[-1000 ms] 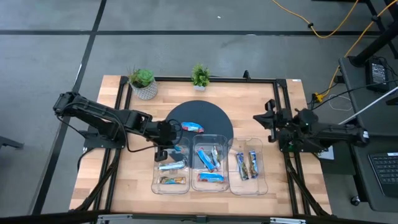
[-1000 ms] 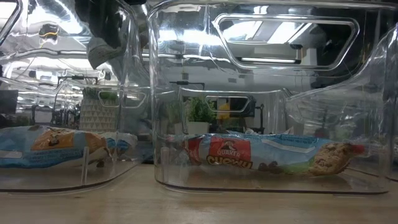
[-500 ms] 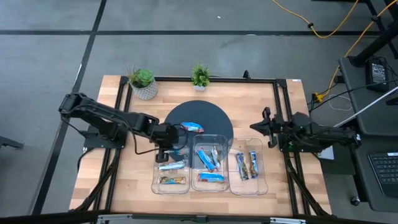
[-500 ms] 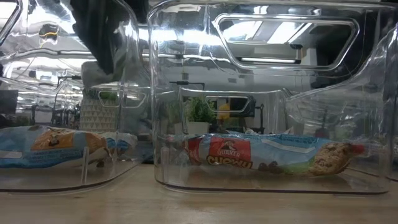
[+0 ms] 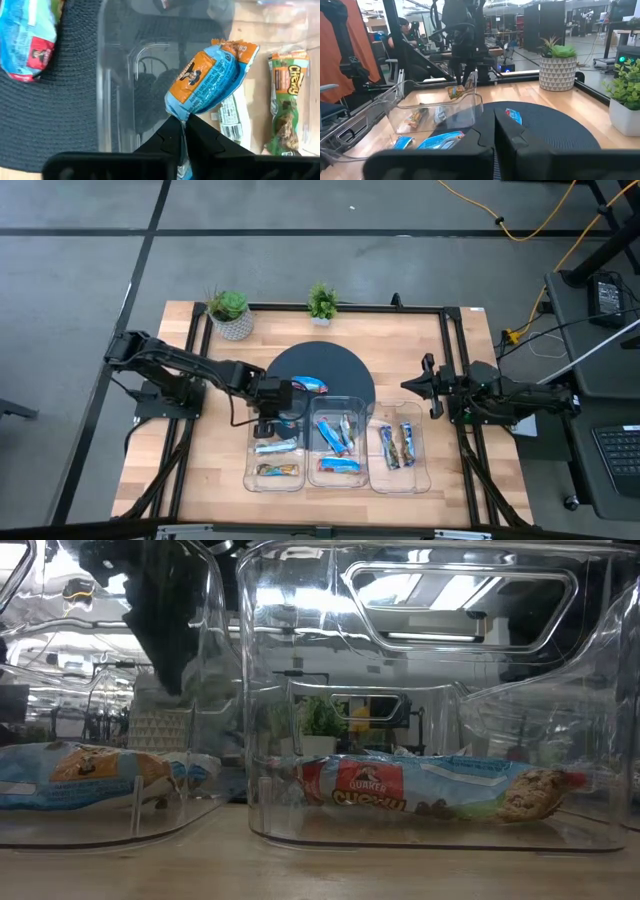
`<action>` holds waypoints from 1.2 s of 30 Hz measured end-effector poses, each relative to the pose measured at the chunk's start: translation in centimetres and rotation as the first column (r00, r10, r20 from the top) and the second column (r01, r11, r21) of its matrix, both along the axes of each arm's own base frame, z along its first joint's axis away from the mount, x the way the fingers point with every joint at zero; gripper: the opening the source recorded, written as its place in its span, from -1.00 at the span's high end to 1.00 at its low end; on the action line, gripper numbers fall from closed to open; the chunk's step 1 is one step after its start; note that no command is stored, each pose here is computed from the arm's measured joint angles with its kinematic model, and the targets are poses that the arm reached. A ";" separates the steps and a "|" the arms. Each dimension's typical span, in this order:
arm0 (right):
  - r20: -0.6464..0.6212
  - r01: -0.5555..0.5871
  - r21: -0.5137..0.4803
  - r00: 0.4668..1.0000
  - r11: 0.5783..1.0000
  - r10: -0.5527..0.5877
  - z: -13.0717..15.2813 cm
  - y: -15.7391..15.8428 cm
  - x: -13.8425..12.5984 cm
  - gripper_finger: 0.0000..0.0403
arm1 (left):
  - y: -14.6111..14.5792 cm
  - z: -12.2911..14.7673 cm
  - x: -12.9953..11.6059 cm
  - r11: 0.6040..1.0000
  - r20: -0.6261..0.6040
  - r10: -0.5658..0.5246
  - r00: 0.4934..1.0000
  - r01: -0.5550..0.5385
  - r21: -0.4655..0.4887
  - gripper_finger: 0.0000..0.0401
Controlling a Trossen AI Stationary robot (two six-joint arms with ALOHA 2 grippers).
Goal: Pick and place Granola Bars by type
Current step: Put the orange granola bar into the left transparent bin, then put the red granola bar into the middle transparent bin
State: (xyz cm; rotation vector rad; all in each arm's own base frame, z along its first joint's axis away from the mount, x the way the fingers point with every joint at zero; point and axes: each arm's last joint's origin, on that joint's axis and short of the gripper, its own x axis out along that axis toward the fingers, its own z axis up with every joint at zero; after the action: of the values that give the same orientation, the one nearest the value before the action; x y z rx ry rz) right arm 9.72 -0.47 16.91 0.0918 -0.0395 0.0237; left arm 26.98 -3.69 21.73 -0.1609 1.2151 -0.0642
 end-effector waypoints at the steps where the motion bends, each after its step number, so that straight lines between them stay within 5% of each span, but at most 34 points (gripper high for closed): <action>1: 0.000 0.000 0.000 1.000 1.000 0.000 0.0 0.0 0.0 0.98 | 0.0 -0.1 0.0 1.000 -0.003 -0.005 1.000 0.005 0.000 0.87; 9: 0.001 -0.007 0.000 1.000 1.000 0.007 0.0 0.0 0.0 0.97 | -0.2 0.3 0.1 1.000 -0.003 -0.012 1.000 0.012 -0.004 0.50; 15: 0.001 -0.007 0.001 1.000 1.000 0.007 0.0 0.0 0.0 0.97 | 0.2 4.0 0.7 0.997 0.071 -0.064 0.995 0.061 0.044 0.30; 29: 0.001 0.000 -0.002 1.000 1.000 0.000 0.0 0.0 0.0 0.96 | 5.1 13.6 1.7 0.959 0.272 -0.083 0.959 0.002 0.283 0.25; 36: 0.001 0.000 0.006 1.000 1.000 0.000 0.0 0.0 0.0 0.96 | 7.7 15.8 1.4 0.940 0.327 -0.064 0.943 -0.053 0.337 0.16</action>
State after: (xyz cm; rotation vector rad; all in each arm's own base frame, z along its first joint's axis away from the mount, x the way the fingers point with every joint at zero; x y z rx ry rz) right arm 9.72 -0.47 16.92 0.0975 -0.0401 0.0235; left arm 28.43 4.06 37.50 0.1549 0.8697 0.1124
